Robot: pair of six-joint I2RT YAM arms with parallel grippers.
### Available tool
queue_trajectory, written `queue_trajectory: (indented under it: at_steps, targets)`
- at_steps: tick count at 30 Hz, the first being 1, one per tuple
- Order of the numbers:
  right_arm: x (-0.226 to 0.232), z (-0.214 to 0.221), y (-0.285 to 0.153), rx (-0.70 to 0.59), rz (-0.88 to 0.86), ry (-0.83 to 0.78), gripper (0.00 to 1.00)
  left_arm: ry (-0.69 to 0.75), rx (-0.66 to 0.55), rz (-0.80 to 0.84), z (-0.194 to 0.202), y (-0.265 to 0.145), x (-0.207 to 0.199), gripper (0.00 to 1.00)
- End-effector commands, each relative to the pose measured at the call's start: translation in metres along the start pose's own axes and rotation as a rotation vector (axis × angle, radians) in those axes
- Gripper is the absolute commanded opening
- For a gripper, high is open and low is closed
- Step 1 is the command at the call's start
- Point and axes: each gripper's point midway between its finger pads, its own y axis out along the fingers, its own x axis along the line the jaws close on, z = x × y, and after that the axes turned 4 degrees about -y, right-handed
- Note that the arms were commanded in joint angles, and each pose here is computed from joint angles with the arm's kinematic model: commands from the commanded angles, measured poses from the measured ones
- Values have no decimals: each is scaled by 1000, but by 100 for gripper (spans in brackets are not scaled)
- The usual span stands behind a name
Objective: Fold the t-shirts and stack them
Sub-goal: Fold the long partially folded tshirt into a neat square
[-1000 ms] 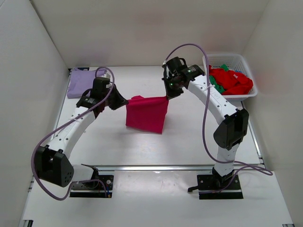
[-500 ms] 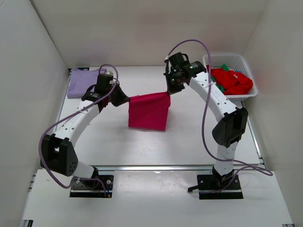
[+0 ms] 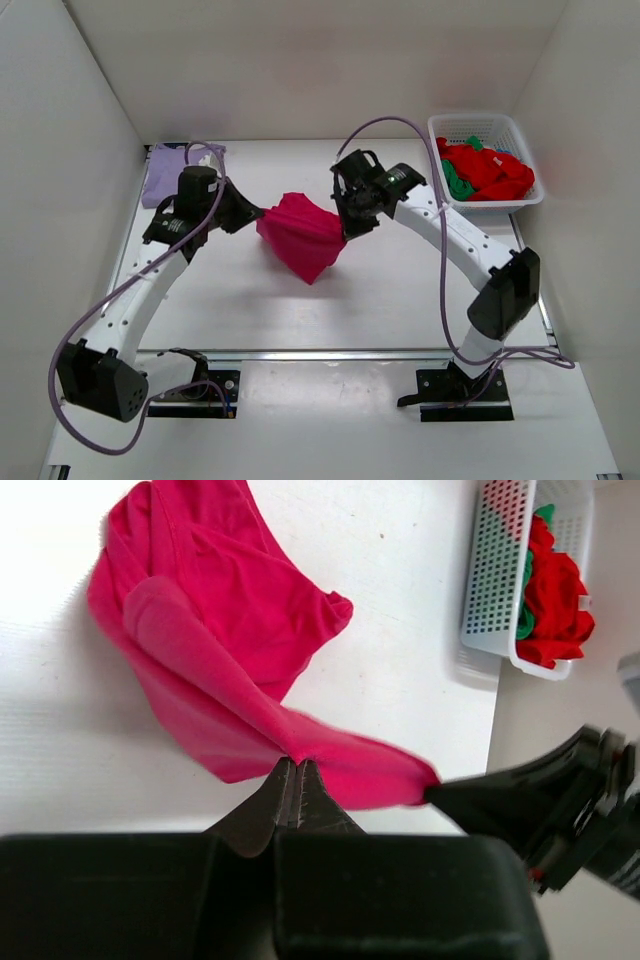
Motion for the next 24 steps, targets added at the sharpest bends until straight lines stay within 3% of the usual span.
queue_trajectory:
  at_steps: [1, 7, 15, 24]
  targets:
    - [16, 12, -25, -43, -35, 41, 0, -15, -27, -21, 0, -14, 10, 0]
    - [16, 24, -14, -9, -47, 50, 0, -19, -1, -34, 8, -4, 21, 0]
    - [-16, -7, -3, -38, -27, 45, 0, -8, 7, -41, -9, 23, 10, 0]
    - [-56, -35, 36, -11, -25, 73, 0, -36, 0, -41, -30, 80, 7, 0]
